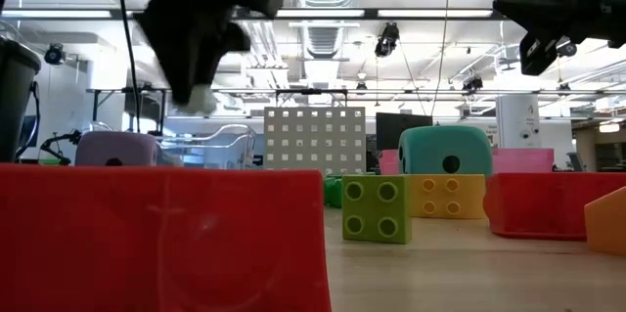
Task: Pick & Place Toys
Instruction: Put the light blue game piece into the transparent bin
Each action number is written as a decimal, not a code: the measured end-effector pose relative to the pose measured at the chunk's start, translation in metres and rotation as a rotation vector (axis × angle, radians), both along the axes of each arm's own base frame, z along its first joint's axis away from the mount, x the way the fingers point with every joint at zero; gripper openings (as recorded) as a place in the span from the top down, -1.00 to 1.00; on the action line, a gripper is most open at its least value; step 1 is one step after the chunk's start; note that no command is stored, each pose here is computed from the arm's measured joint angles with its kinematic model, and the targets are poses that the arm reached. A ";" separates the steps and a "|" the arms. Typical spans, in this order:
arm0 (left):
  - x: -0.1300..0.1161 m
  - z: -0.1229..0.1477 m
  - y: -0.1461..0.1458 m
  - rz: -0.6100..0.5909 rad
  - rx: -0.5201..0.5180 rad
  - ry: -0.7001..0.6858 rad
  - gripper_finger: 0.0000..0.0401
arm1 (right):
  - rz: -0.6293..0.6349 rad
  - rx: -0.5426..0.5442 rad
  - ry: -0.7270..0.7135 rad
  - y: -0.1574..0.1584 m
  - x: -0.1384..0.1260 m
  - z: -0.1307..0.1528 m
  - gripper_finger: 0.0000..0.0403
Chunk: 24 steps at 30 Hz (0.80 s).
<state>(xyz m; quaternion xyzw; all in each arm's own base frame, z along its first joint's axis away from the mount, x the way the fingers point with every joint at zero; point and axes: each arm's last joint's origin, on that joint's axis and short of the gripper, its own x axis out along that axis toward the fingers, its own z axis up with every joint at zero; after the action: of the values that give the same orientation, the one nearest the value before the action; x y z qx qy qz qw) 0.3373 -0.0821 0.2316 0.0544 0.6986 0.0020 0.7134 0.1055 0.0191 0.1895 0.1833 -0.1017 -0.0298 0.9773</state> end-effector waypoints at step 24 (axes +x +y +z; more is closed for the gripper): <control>-0.049 0.104 0.170 0.697 0.287 -0.175 0.37 | 0.000 0.000 0.000 0.000 0.000 0.000 0.90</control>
<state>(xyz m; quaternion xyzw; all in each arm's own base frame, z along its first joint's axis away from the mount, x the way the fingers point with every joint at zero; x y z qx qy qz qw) 0.2884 0.0883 0.3357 -0.0875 0.6045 0.3468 0.7118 0.1055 0.0191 0.1895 0.1831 -0.1016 -0.0299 0.9774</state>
